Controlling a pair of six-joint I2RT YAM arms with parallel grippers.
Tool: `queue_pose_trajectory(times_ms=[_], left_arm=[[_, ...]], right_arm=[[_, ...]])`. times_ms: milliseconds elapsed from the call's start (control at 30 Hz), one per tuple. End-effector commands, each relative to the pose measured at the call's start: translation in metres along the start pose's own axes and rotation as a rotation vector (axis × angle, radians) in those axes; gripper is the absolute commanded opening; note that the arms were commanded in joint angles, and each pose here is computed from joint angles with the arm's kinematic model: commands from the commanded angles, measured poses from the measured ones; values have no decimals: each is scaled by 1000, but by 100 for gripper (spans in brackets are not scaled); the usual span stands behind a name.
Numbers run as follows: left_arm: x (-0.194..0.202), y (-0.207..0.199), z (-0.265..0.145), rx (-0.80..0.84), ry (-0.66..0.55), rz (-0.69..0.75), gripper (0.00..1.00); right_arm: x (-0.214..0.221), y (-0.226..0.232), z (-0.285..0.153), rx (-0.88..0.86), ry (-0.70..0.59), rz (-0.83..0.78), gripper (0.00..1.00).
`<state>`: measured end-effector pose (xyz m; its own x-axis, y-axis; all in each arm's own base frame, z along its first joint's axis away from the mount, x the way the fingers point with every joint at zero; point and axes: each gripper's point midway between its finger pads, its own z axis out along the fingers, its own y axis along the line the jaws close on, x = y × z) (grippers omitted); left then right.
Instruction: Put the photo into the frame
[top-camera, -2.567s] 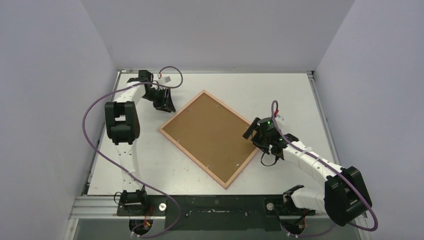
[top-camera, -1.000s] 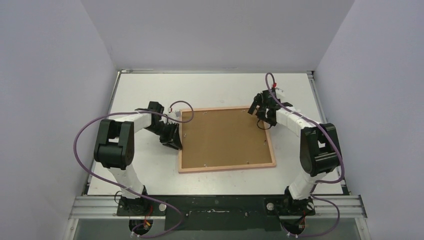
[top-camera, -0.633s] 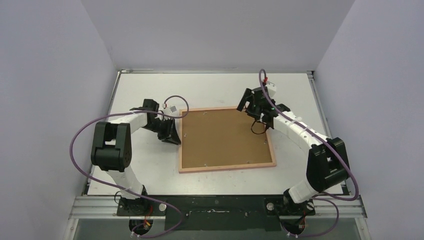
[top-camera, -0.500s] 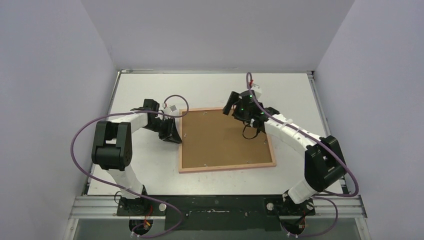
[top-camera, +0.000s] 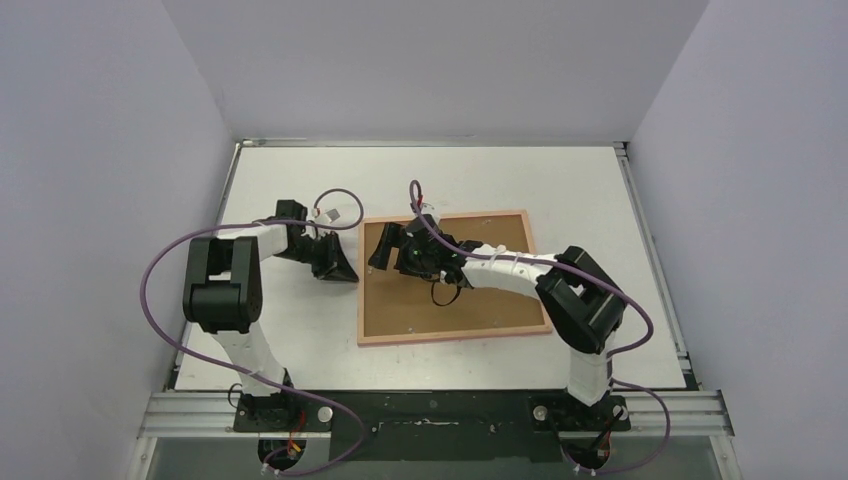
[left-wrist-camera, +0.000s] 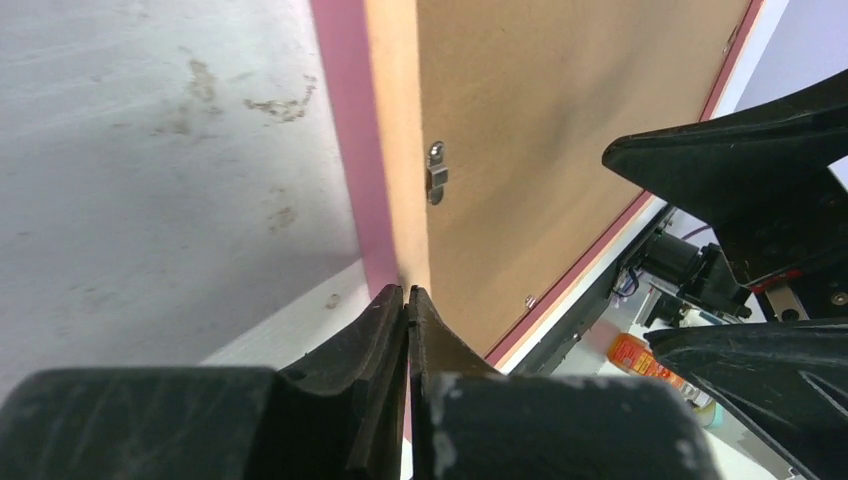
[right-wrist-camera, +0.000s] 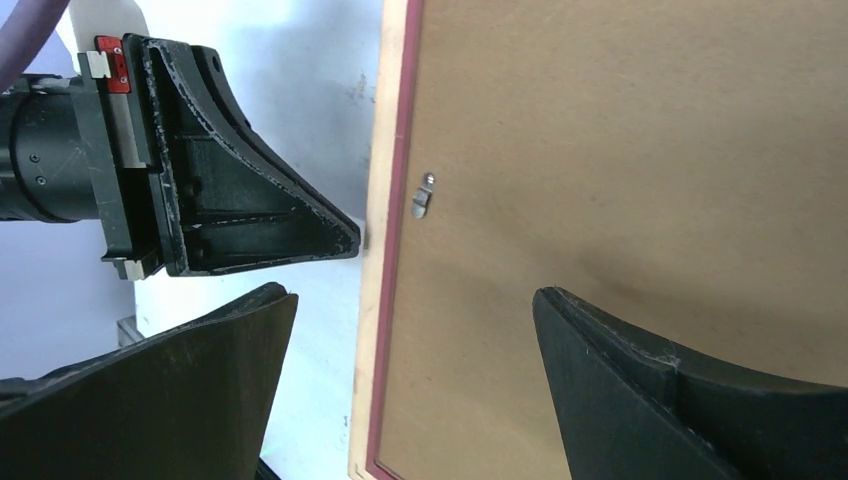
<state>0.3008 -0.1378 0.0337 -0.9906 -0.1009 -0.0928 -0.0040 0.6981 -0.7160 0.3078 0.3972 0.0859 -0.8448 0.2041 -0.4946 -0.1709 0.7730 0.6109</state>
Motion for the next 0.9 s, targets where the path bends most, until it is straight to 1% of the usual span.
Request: queue_pose_trajectory(times_ms=[0,33,67,167,233,400,533,767,867], left_arm=[[-18,6,-15,-2,-79,31,4],[-20,6,-18,-2,-88,36,6],[-20,5,-20,-3,-94,43,10],[-20,9,-19,-21,-110,53,29],[-17,12,-14,-23,-95,44,32],[-13,18,-4,-7,-86,8,31],[-10,18,4,32,-60,-27,25],[-12,20,7,39,-53,-32,14],[-11,20,8,39,-50,-39,13]], right_arm=[[-22,49,7,-155,-71,43,93],[-21,50,9,-161,-69,46,93],[-21,51,11,-164,-67,48,93],[-21,56,18,-173,-60,47,93],[-21,57,22,-173,-56,51,93],[-16,58,32,-182,-33,91,93],[-13,59,36,-179,-27,101,93],[-1,59,40,-176,0,100,93],[5,59,43,-176,13,104,93]])
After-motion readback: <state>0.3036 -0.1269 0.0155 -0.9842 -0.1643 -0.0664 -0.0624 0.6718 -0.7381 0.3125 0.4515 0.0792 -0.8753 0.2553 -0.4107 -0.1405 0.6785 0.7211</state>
